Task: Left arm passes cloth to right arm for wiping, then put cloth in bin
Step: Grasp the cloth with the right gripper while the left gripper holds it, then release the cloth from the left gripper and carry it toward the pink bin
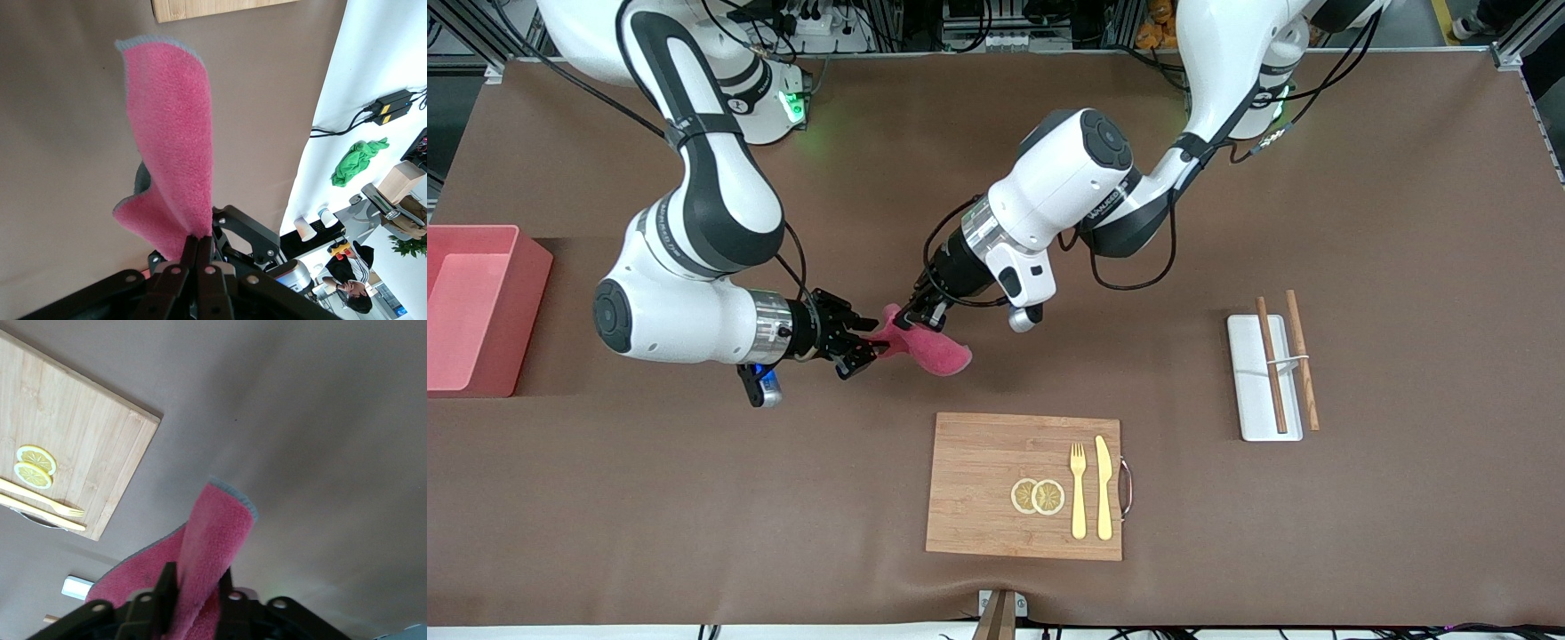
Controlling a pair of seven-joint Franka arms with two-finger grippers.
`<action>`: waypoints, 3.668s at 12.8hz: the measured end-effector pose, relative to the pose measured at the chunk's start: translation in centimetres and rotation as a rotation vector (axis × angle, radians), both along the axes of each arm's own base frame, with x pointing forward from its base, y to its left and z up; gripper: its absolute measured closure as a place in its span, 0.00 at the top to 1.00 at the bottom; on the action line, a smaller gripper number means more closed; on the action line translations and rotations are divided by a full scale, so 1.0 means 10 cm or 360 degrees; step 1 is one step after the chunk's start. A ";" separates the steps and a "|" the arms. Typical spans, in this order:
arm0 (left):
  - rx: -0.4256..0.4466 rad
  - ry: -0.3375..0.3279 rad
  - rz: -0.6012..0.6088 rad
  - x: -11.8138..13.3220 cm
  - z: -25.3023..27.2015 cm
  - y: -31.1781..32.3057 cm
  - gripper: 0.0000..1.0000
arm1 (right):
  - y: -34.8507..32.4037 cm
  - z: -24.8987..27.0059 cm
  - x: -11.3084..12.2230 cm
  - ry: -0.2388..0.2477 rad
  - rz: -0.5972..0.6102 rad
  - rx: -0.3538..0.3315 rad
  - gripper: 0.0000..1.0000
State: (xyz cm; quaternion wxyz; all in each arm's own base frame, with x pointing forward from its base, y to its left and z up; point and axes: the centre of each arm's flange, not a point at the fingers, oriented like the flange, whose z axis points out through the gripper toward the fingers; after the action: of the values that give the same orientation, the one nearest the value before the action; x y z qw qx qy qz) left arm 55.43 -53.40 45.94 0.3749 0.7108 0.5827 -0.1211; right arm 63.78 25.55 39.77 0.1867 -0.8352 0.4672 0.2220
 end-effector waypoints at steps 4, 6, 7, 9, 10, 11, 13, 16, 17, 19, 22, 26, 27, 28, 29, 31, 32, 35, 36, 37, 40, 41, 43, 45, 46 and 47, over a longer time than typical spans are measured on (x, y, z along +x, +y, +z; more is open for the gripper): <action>-0.0007 -0.0007 0.0002 0.01 0.03 0.00 0.06 | -0.22 0.09 0.07 -0.0126 0.0168 0.0017 0.02; -0.0012 -0.0013 0.0009 0.03 0.06 0.02 0.26 | -0.36 0.16 0.09 -0.0204 0.0303 -0.0083 0.02; -0.0015 -0.0018 0.0013 0.05 0.10 0.04 0.37 | -0.40 0.20 0.09 -0.0236 0.0360 -0.0142 0.02; 0.0021 -0.0095 0.0009 0.12 0.28 0.15 0.61 | -0.45 0.21 0.08 -0.0275 0.0465 -0.0244 0.02; 0.0096 -0.0157 -0.0009 0.15 0.41 0.24 0.72 | -0.46 0.18 0.07 -0.0274 0.0506 -0.0268 0.02; 0.0202 -0.0197 -0.0038 0.18 0.52 0.35 0.83 | -0.46 0.13 0.05 -0.0267 0.0543 -0.0273 0.02; 0.0437 -0.0210 -0.0147 0.27 0.66 0.68 1.00 | -0.50 -0.07 0.00 -0.0244 0.0649 -0.0273 0.02; 0.0700 -0.0252 -0.0427 0.40 0.87 1.25 1.00 | -1.07 -0.77 0.08 -0.0224 0.0712 -0.0295 0.02; 0.0775 -0.0255 -0.0526 0.41 0.95 1.43 1.00 | -1.39 -1.10 0.14 -0.0224 0.0691 -0.0327 0.02; 0.0922 -0.0258 -0.0771 0.38 1.11 1.80 1.00 | -2.19 -1.64 0.24 -0.0223 0.0666 -0.0459 0.02; 0.1045 -0.0239 -0.1028 0.35 1.29 2.30 1.00 | -3.25 -1.92 0.24 -0.0267 0.0771 -0.0571 0.02; 0.1124 -0.0190 -0.1306 0.39 1.37 2.99 1.00 | -4.12 -1.77 0.17 -0.0316 0.1012 -0.0642 0.02; 0.1136 -0.0193 -0.1369 0.41 1.41 3.20 1.00 | -4.30 -1.71 0.13 -0.0308 0.1059 -0.0653 0.02; 0.1146 -0.0204 -0.1423 0.41 1.47 3.41 1.00 | -4.49 -1.63 0.08 -0.0295 0.1098 -0.0663 0.02; 0.1157 -0.0225 -0.1473 0.41 1.55 3.61 1.00 | -4.67 -1.52 0.02 -0.0276 0.1137 -0.0674 0.02; 0.1180 -0.0268 -0.1567 0.37 1.70 3.98 1.00 | -4.99 -1.12 -0.10 -0.0224 0.1225 -0.0719 0.02; 0.1193 -0.0296 -0.1599 0.36 1.77 4.15 1.00 | -5.09 -0.86 -0.16 -0.0190 0.1270 -0.0760 0.02; 0.1216 -0.0310 -0.1615 0.32 1.91 4.55 1.00 | -5.17 -0.35 -0.26 -0.0111 0.1364 -0.0891 0.02; 0.1216 -0.0295 -0.1609 0.29 1.94 4.61 1.00 | -5.18 -0.38 -0.27 -0.0098 0.1369 -0.0889 0.02; 0.1221 -0.0289 -0.1602 0.26 1.97 4.64 1.00 | -5.19 -0.50 -0.29 -0.0085 0.1373 -0.0875 0.02; 0.1233 -0.0281 -0.1584 0.22 2.03 4.83 1.00 | -5.14 -1.16 -0.20 -0.0161 0.1374 -0.0830 0.02; 0.1233 -0.0282 -0.1604 0.21 2.03 4.89 1.00 | -5.07 -1.37 -0.15 -0.0203 0.1352 -0.0792 0.02; 0.1239 -0.0261 -0.1620 0.19 1.99 5.00 1.00 | -4.78 -1.62 -0.04 -0.0270 0.1283 -0.0706 0.02; 0.1247 -0.0227 -0.1645 0.14 1.92 5.12 1.00 | -4.30 -1.64 0.11 -0.0326 0.1182 -0.0649 0.02; 0.1252 -0.0226 -0.1672 0.12 1.90 5.18 1.00 | -4.01 -1.65 0.19 -0.0357 0.1122 -0.0616 0.02; 0.1255 -0.0225 -0.1687 0.09 1.89 5.21 1.00 | -3.69 -1.66 0.25 -0.0376 0.1054 -0.0583 0.02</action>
State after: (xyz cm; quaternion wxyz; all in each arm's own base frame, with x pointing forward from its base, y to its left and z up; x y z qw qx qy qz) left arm 56.36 -1.31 64.86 0.0139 0.9914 0.1289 -0.0200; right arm 66.32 -11.36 23.15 0.0054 -0.9800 0.1796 0.0857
